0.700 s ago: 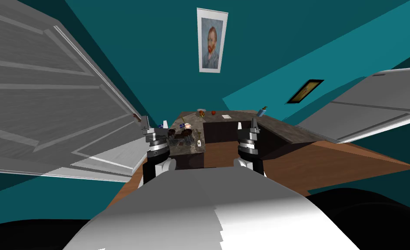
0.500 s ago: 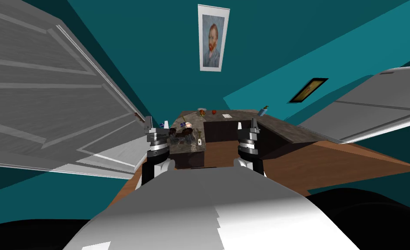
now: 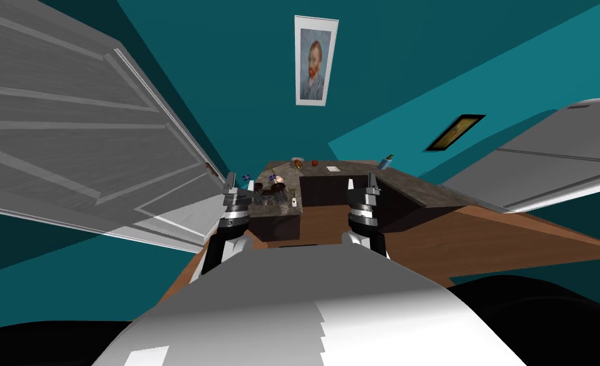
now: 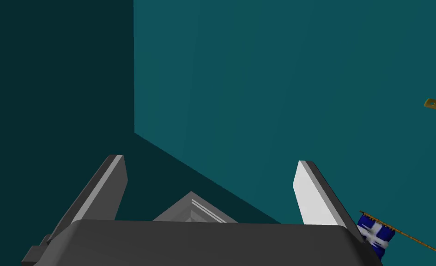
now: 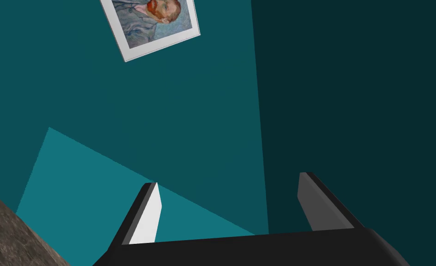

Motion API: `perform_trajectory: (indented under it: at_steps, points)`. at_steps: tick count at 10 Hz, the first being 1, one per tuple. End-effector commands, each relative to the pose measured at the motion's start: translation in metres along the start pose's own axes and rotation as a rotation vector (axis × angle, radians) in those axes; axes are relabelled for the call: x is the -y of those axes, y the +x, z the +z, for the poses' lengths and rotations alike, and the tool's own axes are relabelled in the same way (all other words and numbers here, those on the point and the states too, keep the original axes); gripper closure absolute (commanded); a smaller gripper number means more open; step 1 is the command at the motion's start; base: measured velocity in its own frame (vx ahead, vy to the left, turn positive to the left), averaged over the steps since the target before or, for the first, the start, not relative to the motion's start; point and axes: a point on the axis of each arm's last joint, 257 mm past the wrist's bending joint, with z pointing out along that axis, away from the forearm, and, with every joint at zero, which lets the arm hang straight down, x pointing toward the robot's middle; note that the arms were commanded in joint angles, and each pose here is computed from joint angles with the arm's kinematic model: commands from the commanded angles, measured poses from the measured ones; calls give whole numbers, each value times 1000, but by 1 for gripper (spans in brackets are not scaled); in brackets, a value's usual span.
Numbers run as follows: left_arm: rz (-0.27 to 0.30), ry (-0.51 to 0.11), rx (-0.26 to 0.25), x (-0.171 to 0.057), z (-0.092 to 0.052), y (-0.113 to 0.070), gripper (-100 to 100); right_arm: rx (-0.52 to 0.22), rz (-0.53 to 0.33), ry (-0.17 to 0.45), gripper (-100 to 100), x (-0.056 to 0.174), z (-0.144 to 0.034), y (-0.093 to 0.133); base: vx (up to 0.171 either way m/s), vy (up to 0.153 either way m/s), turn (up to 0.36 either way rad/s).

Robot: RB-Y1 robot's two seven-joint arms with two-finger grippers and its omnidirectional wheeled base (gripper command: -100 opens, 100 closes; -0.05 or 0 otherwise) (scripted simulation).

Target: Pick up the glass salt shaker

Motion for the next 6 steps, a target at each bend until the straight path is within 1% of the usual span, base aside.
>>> perform_trajectory:
  at_steps: [1, 2, 3, 4, 5, 6]
  points:
    - [-19, -53, -15, -13, 0, 3, -100, 0, 0, 0, 0, 0, 0, 0, -57, 6, 45]
    - [-38, -88, -25, -22, -1, 5, -100, 0, 0, 0, 0, 0, 0, 0, -64, 10, 74]
    - [-38, -110, -23, -28, -2, 5, -100, 0, 0, 0, 0, 0, 0, 0, -52, 2, 19]
    - [-59, -148, -31, -37, -3, 7, -100, 0, 0, 0, 0, 0, 0, 0, -62, 6, 40]
    - [-59, -162, -29, -41, -4, 7, -100, 0, 0, 0, 0, 0, 0, 0, -48, 6, 28]
    - [-82, -208, -34, -52, -6, 8, -100, 0, 0, 0, 0, 0, 0, 0, -49, 4, 40]
